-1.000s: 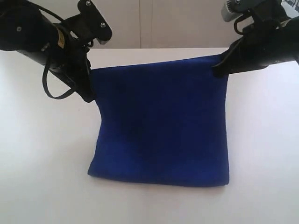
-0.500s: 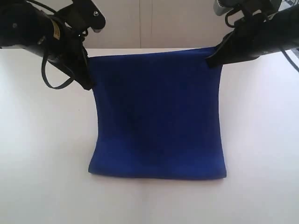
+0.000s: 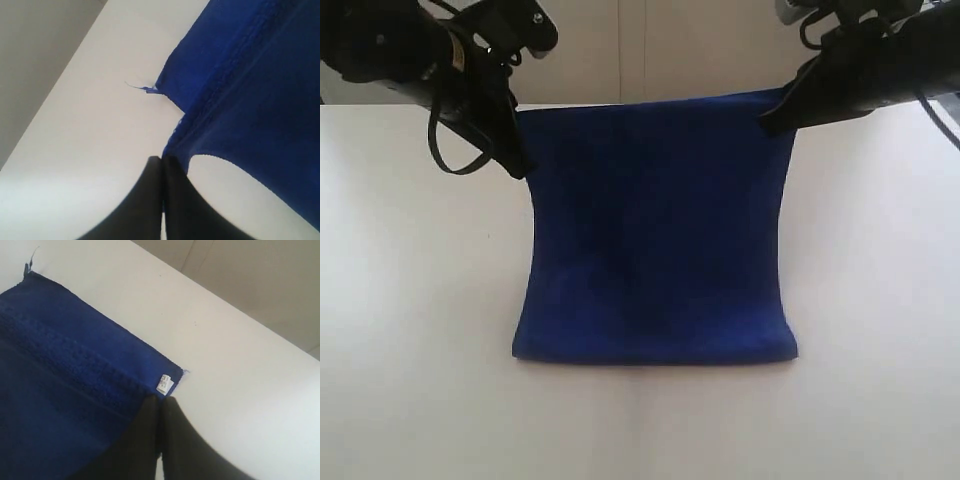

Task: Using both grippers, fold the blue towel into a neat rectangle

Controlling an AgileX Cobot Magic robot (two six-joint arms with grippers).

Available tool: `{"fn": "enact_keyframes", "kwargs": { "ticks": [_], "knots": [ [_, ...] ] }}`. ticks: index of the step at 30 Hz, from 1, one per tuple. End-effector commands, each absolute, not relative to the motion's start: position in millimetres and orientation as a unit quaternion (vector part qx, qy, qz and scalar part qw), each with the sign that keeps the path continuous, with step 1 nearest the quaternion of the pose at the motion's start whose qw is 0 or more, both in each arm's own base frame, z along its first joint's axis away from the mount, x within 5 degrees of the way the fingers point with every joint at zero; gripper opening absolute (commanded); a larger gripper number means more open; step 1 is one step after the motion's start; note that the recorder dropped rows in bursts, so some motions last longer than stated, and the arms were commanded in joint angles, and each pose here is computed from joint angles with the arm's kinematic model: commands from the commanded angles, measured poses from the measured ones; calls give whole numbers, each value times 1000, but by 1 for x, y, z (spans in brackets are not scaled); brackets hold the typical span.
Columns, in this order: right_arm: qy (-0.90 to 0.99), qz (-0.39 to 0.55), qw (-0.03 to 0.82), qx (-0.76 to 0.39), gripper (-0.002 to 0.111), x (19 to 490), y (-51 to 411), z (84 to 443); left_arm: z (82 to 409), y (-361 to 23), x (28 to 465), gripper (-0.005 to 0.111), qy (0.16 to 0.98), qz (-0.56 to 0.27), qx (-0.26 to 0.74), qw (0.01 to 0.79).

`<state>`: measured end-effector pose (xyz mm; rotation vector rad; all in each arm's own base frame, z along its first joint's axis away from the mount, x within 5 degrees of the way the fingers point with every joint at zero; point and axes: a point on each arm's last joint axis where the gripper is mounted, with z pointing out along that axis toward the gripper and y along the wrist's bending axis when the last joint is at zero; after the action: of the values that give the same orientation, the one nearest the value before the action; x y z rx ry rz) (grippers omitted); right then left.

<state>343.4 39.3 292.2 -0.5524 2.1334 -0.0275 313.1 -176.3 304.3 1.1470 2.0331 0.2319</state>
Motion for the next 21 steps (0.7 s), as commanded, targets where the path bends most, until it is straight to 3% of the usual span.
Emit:
{"fn": "enact_keyframes", "kwargs": {
  "ticks": [1, 7, 21],
  "knots": [
    [854, -29, 470, -222, 0, 348, 36, 296, 310, -175, 316, 0, 790, 99, 452, 403],
    [853, -38, 471, -224, 0, 354, 35, 289, 306, -171, 330, 0, 795, 104, 438, 406],
    [857, -64, 462, -216, 0, 387, 33, 238, 260, -177, 366, 0, 791, 90, 443, 413]
  ]
}}
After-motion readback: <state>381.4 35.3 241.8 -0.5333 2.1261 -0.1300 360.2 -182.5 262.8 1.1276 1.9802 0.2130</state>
